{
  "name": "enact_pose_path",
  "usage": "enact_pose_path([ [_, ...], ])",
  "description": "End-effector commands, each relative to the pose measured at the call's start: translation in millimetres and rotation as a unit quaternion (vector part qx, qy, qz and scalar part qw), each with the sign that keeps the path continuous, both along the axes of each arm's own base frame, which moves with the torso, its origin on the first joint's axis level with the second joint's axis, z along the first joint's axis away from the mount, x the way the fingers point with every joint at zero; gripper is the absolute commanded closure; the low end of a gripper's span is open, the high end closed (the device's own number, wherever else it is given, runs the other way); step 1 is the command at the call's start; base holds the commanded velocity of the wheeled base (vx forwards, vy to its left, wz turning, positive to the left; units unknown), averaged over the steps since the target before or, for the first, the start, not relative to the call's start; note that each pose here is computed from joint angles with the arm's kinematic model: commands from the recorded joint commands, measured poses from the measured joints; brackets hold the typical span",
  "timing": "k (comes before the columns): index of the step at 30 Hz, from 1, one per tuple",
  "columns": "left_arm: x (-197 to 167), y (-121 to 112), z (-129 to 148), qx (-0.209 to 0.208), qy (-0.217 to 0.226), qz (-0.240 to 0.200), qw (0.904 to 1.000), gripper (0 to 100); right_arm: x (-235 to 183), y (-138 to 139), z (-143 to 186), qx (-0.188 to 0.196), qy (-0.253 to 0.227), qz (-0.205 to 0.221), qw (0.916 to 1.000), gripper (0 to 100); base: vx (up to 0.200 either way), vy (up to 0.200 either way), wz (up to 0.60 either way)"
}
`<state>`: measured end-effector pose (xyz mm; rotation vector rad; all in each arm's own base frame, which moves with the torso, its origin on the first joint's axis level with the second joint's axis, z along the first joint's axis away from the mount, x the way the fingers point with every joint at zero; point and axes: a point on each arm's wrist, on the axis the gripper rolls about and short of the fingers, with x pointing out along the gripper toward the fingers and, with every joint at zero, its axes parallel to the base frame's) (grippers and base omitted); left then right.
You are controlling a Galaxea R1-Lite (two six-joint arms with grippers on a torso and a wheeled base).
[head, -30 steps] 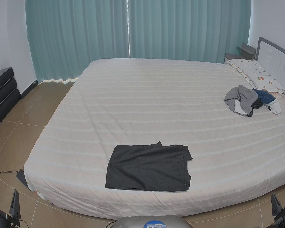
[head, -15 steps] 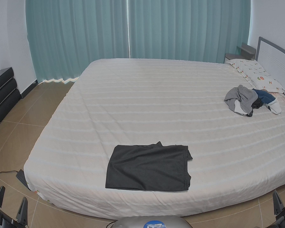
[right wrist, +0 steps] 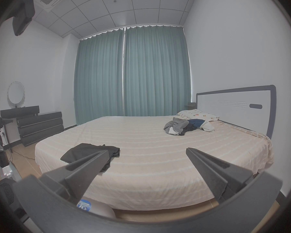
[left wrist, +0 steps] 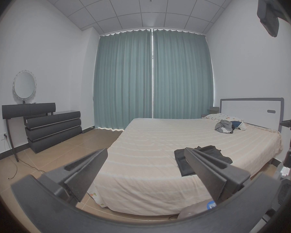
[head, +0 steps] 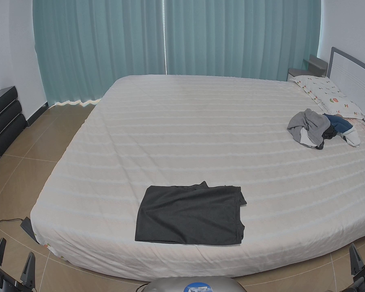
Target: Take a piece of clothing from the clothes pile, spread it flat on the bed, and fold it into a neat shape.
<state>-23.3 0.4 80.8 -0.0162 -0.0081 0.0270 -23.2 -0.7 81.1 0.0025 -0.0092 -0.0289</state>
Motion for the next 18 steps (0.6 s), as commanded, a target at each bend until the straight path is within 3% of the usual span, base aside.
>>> enact_pose_path([
  [1,0.5,0.0,-4.5,0.0,0.002,0.0,1.0,0,0.5,0.0,-5.0,0.002,0.002,0.0,1.0,0,0.0,0.0,0.0],
  [18,0.5,0.0,-4.5,0.0,0.002,0.0,1.0,0,0.5,0.0,-5.1,0.005,0.003,0.001,1.0,0,0.0,0.0,0.0],
])
